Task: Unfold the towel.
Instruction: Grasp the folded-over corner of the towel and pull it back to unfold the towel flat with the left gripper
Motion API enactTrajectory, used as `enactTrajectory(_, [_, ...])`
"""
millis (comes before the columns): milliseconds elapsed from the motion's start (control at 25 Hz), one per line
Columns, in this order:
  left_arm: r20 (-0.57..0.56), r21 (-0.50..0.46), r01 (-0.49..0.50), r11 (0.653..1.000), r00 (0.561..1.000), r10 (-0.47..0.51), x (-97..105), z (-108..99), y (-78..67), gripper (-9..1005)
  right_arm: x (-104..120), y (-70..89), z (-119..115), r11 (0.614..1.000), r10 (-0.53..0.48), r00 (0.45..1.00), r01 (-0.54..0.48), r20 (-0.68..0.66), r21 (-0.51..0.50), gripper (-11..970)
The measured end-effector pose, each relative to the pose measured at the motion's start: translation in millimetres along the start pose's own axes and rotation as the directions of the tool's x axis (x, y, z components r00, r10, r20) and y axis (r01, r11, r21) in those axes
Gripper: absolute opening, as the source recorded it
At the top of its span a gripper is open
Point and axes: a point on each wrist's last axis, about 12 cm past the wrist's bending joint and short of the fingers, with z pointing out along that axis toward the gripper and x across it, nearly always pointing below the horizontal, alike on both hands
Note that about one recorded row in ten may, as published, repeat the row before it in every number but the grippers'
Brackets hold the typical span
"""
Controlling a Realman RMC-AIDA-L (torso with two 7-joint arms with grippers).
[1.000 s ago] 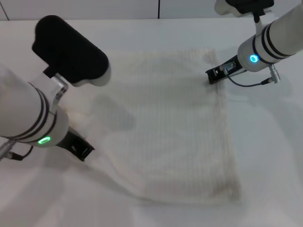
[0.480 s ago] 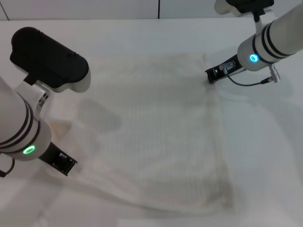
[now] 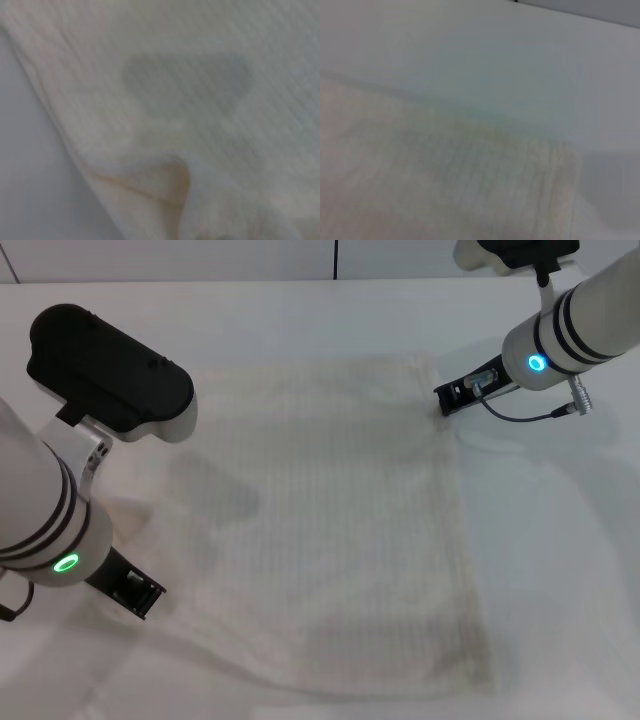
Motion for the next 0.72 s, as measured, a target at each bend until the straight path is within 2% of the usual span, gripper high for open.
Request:
enactTrajectory(440, [-0.079,-0.005,0.006,1.000,0.997,-0.006,10,7,2.8,204,-3,3.0,-5,1.000,-0.010,1.000,0.010,0.007,-0.010,60])
enactTrajectory(720, [-0.130,-0.016,0.012,1.000,0.991,-0.014,16,7,7.0,432,-5,3.8,-6,1.000,-0.013,1.000,0.013,0.010,-0.012,66])
